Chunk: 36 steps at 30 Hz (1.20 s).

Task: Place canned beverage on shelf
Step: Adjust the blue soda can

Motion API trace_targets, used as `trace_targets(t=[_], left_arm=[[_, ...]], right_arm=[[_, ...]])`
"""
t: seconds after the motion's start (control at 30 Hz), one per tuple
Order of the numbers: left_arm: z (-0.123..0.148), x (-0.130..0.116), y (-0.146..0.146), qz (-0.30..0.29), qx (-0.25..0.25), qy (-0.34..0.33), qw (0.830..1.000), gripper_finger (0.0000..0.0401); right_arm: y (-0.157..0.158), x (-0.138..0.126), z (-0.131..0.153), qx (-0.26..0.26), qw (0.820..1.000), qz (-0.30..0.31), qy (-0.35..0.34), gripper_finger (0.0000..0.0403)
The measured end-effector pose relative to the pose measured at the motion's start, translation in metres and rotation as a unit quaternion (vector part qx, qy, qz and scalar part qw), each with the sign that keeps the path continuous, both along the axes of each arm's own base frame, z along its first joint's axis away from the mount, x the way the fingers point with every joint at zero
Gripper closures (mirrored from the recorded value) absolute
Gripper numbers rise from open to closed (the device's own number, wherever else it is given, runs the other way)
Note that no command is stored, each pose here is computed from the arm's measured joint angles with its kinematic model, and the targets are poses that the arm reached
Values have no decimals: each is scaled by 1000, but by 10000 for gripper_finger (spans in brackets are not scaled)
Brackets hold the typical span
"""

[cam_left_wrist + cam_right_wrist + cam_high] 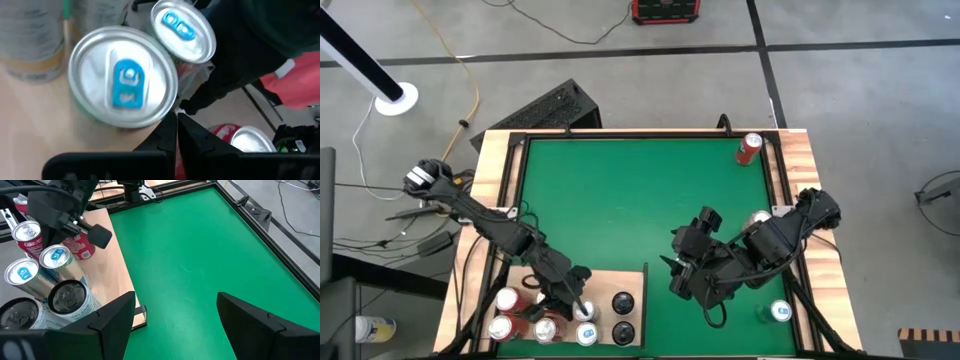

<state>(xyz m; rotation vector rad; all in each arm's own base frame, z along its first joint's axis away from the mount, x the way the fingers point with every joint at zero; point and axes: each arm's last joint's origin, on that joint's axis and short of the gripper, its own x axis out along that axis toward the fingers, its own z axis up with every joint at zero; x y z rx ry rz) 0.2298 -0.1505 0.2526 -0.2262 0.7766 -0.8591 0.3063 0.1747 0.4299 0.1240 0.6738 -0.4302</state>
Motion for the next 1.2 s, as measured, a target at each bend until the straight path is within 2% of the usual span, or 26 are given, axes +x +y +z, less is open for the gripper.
trace_targets(t=[1.03, 1.2], left_arm=[[2, 7, 6, -4, 8, -44, 999, 401], [4, 6, 8, -11, -8, -31, 999, 401]], right_arm=[[0, 0, 0, 1, 1000, 1, 1, 100], [0, 0, 0, 1, 1000, 1, 0, 100]])
